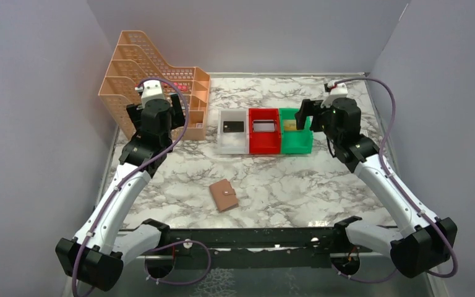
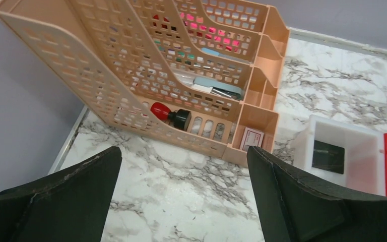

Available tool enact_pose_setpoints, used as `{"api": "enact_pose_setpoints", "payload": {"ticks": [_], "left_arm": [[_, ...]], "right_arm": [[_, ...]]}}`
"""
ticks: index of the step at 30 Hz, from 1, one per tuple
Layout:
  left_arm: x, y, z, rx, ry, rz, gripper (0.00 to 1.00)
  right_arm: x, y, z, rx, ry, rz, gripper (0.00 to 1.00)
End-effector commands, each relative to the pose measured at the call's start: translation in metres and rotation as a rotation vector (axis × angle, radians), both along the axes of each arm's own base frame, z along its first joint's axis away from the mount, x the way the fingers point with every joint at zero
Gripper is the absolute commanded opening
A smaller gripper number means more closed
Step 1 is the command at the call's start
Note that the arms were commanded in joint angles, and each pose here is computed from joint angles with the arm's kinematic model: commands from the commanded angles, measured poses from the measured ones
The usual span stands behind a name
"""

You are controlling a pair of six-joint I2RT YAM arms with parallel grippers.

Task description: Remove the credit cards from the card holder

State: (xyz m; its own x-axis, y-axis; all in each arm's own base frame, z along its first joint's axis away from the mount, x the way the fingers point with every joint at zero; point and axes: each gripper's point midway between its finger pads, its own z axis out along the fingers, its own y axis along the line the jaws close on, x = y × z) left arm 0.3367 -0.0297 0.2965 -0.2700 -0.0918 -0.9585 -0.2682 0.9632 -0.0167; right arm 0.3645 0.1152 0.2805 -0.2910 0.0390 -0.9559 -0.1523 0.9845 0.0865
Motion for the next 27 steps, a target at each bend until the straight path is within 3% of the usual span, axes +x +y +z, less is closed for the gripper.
{"api": "enact_pose_setpoints", "payload": {"ticks": [1, 10, 15, 27], "left_arm": [[-0.009, 0.022, -0.005, -0.040, -0.039, 0.086, 0.99], [-0.020, 0.007, -0.039, -0.193, -0.034, -0.045, 0.99], [-0.024, -0.017, -0.065, -0.311, 0.000, -0.152, 0.99], [-0.045, -0.057, -0.133, -0.564, 0.225, -0.229, 0.99]], "right_arm": [[-0.021, 0.012, -0.036, 0.112, 0.088, 0.122, 0.98], [-0.074, 0.031, -0.130, 0.282, 0.386, 0.301, 0.98], [-0.100, 0.051, -0.160, 0.233, 0.520, 0.326, 0.98], [-0.121, 0.141, -0.187, 0.131, 0.614, 0.355, 0.88]]}}
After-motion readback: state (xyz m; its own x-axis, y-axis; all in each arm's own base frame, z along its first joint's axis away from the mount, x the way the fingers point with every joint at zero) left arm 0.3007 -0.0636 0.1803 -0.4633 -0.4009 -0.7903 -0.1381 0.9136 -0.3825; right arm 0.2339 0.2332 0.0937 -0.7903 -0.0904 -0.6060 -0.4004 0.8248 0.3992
